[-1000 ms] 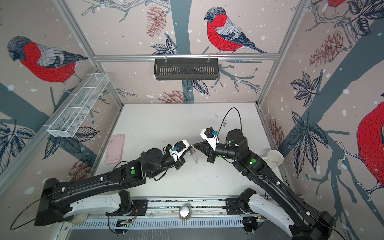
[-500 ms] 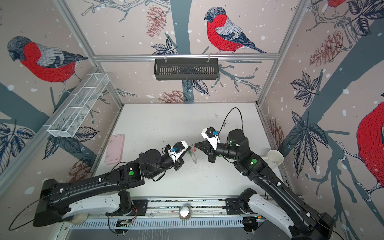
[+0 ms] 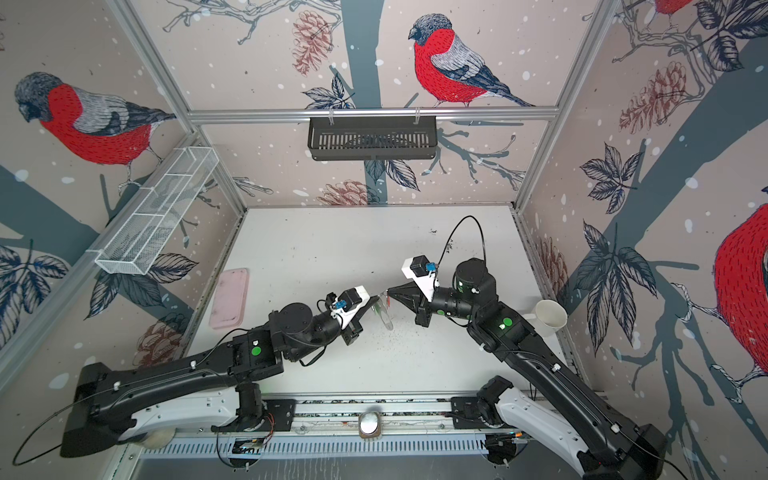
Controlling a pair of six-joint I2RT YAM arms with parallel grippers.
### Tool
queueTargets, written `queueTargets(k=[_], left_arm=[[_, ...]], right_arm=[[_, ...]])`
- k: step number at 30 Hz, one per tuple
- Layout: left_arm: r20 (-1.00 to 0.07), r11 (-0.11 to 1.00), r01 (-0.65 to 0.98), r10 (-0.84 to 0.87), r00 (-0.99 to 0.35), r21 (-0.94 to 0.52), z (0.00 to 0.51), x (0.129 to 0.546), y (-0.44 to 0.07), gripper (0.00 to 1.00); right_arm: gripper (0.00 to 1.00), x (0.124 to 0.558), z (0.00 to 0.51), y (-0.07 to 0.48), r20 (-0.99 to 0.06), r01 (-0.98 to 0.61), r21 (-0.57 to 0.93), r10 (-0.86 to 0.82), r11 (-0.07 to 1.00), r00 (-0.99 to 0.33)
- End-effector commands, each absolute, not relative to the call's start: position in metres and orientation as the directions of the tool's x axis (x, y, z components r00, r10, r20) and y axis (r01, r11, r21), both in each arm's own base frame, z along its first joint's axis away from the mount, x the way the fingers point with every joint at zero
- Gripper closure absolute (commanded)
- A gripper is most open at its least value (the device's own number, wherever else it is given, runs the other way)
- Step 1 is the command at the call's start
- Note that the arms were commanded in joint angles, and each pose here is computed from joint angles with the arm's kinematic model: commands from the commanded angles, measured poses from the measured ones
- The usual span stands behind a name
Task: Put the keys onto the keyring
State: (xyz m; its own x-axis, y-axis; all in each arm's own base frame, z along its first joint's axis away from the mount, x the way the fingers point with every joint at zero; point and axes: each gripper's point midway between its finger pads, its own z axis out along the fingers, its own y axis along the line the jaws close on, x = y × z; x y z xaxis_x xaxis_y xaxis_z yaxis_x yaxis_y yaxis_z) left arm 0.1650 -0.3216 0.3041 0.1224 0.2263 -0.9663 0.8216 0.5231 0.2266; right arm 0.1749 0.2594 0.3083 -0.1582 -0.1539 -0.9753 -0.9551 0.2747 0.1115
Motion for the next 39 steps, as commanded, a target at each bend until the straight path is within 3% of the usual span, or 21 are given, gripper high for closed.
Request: queueTargets(k=[1,24,33,37,39], left_arm=[[-0.973,0.512,0.829,0.157,0.168,0.226,0.32,0.158,-0.322,1.0],[-0.96,0.516,0.814,0.064,0.273,0.266,0.334,0.155,-0.315,1.0],[-0.967,0.463,0.857,0.006,0.253,0.227,0.342,0.166,-0.31,1.0],[-0.97,0.423,0.876,0.033,0.241,0.232,0.339,0.167,-0.316,1.0],[-0.97,0.413,0.88,0.045,0.237,0.234,0.34,0.167,-0.319,1.0]], right_arm=[[1.0,0.185,0.316,0.259,-0.983,-0.944,0.092,-0.122,0.316,-0.137],[1.0,0.171,0.297,0.275,-0.963,-0.962,0.167,-0.176,0.214,-0.206],[1.0,0.178,0.303,0.27,-0.966,-0.952,0.143,-0.171,0.269,-0.194],[0.73,0.183,0.305,0.267,-0.967,-0.941,0.133,-0.166,0.31,-0.191],[0.67,0.185,0.305,0.265,-0.969,-0.937,0.126,-0.161,0.325,-0.186]])
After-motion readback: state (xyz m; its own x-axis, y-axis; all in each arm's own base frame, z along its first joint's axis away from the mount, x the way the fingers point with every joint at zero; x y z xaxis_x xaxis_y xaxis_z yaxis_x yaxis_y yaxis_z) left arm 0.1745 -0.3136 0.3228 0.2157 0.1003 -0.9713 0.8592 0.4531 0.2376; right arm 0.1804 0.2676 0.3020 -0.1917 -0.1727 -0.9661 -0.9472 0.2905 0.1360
